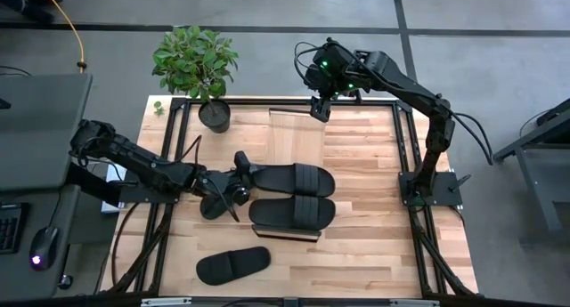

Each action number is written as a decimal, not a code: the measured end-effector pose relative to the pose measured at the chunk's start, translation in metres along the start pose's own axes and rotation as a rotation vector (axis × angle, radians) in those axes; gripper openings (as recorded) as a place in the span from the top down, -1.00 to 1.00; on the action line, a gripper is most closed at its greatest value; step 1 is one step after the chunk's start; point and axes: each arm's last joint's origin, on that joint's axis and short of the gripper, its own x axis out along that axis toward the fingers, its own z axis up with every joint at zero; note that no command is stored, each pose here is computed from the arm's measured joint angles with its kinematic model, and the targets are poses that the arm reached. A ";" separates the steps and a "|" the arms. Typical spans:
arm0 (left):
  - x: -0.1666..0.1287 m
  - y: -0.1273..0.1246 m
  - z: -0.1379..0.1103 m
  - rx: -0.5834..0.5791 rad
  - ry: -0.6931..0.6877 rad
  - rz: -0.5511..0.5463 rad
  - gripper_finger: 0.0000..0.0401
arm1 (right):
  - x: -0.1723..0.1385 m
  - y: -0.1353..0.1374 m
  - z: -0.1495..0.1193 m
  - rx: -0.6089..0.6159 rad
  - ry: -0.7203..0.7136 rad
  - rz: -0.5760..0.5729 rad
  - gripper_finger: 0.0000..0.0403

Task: Pick and place slides into the shelf
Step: Adjust the black slides on the shelf, then put the black slide on the shelf

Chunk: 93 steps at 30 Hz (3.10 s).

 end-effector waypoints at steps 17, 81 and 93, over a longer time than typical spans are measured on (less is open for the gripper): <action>-0.023 -0.009 0.020 0.034 0.051 0.092 -0.31 | 0.000 0.000 0.000 0.000 0.000 0.000 -0.14; -0.111 -0.005 0.039 -0.112 0.161 0.373 -0.33 | 0.000 0.002 0.006 -0.051 -0.080 0.093 -0.14; -0.137 -0.023 0.043 -0.195 0.073 0.389 -0.33 | 0.002 0.002 0.006 -0.074 -0.075 0.103 -0.14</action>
